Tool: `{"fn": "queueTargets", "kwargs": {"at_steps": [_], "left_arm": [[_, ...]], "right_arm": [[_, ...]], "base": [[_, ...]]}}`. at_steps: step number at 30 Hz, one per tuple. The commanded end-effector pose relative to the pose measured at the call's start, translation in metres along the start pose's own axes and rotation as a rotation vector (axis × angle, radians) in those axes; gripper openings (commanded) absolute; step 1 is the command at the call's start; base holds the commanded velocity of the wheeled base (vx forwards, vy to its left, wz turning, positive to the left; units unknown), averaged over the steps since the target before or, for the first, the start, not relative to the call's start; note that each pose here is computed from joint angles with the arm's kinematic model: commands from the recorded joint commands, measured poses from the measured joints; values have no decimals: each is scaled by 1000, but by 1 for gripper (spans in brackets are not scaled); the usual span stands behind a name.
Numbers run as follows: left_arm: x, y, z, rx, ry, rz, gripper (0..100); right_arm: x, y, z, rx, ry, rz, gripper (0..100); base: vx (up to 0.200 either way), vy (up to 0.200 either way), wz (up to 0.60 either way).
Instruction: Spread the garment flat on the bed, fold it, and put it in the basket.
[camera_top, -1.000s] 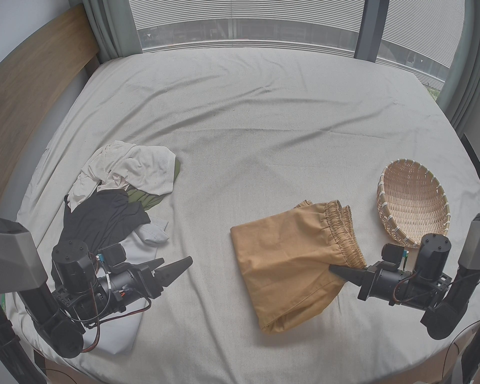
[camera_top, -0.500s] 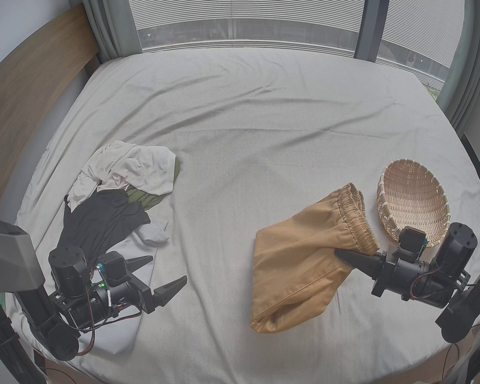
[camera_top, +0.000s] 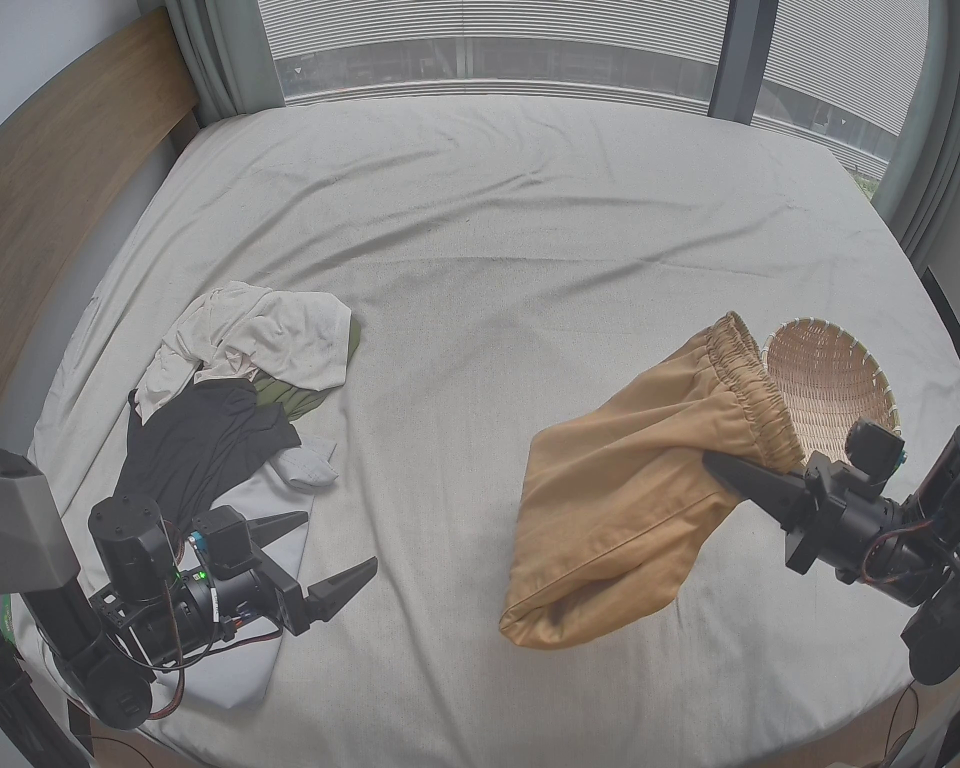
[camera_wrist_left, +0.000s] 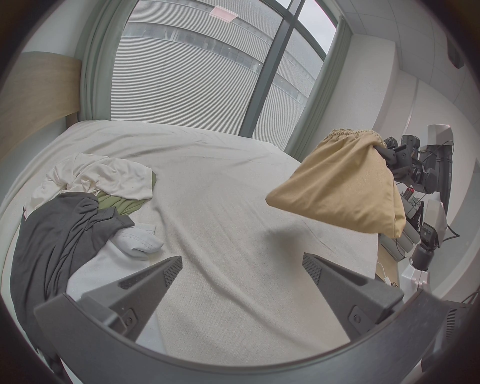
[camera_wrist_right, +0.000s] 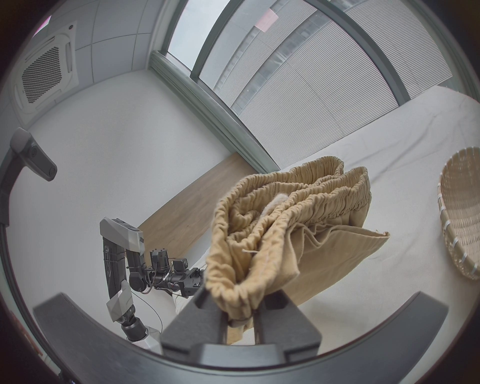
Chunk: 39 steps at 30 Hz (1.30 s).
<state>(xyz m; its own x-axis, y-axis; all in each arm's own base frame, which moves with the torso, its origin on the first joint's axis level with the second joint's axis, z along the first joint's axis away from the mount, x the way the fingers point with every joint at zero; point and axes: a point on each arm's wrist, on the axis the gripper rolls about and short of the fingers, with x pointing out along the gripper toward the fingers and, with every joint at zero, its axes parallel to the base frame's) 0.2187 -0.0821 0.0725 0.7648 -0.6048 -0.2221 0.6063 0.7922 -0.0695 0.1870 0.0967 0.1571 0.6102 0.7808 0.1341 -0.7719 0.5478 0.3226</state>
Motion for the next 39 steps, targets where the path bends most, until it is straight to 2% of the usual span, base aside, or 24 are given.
{"fn": "queueTargets", "kwargs": {"at_steps": [1,5,12,13,18,19,21,24,26,27,31,39], "left_arm": [[0,-2,1,3,-2,-7,100],[0,-2,1,3,-2,-8,100],[0,-2,1,3,-3,-7,100],[0,-2,1,3,-2,-8,100],[0,-2,1,1,-2,-8,100],[0,-2,1,1,-2,-8,100],[0,-3,1,2,-2,-11,100],[0,-4,0,2,2,-17,100],[0,-4,0,2,2,-17,100],[0,-5,0,3,4,-20,100],[0,-5,0,3,5,-20,100],[0,-8,-1,4,9,-29,100]], "right_arm": [[-8,-8,13,-53,-55,-55,0],[-15,-23,23,-121,-94,-136,0],[-27,-46,40,-190,-150,-254,0],[-31,-53,47,-235,-169,-293,0],[-39,-64,56,-268,-195,-355,0],[-44,-75,62,-284,-212,-405,0],[-49,-86,69,-300,-230,-447,0],[-56,-105,76,-314,-247,-513,0],[-56,-105,76,-314,-247,-513,0],[-62,-123,83,-325,-264,-569,0],[-70,-146,87,-330,-276,-635,0],[-86,-175,76,-290,-247,-733,0]], "base": [[0,0,0],[0,0,0],[0,0,0],[0,0,0],[0,0,0],[0,0,0],[0,0,0],[0,0,0],[0,0,0],[0,0,0],[0,0,0],[0,0,0]]}}
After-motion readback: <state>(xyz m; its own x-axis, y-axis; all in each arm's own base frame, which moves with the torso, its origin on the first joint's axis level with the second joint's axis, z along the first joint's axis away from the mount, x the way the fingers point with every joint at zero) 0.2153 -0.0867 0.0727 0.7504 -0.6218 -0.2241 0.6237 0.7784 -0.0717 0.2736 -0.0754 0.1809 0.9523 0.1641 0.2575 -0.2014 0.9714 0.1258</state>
